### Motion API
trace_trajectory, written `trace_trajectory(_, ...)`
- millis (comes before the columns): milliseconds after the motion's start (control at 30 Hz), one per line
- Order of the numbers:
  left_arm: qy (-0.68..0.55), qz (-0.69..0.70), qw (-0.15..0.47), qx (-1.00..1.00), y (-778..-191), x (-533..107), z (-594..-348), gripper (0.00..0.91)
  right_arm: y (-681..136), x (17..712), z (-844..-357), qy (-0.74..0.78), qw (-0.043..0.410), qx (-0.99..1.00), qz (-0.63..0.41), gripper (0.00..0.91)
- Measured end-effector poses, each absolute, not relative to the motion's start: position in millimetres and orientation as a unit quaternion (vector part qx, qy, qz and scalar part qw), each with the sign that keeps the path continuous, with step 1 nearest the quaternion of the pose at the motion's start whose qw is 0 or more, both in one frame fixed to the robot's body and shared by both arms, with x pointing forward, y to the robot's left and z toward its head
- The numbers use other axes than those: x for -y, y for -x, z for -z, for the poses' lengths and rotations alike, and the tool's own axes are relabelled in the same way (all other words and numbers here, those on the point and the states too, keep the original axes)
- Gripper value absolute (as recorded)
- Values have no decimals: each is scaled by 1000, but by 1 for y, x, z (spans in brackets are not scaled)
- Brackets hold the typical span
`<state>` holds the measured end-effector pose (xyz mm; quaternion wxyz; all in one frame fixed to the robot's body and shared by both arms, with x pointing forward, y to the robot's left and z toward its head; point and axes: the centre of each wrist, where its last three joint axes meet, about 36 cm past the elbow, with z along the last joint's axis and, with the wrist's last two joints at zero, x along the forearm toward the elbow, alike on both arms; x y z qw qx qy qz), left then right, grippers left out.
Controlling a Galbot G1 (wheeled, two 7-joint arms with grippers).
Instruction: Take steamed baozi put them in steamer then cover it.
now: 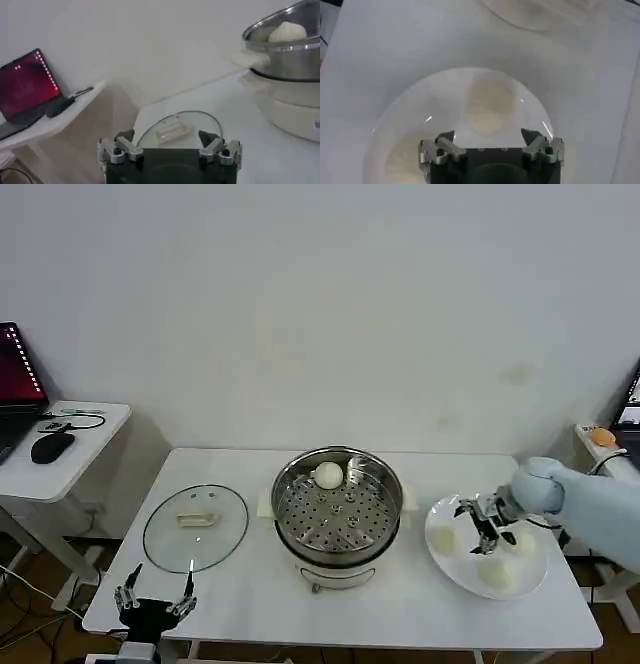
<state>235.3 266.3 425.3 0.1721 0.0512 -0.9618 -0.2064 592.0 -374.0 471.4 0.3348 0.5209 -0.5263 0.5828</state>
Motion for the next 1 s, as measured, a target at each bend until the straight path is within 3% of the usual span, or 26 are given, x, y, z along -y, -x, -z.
trace_trajectory(200,-52,209,173,961,-234,-268,-426,907,-595,365,-457,-523,342,528,-575,877)
trace_trajectory(333,-53,209,172,961,-234,-268,-427,907,-598,362,-454,-519,346,531,-574,776)
trace_trajectory(433,-52,208,172,961,-235,-268,-427,907,-599,363,-452,-517,351,531,-573,635)
trace_trajectory(567,-52,208,171,962,-236,-268,-427,907,-600,362,-449,-515,355,532,-570,544)
trace_trajectory(1000,-51,207,173,961,-236,-267,-427,907,-602,371,-478,-508,357,540,-568,544)
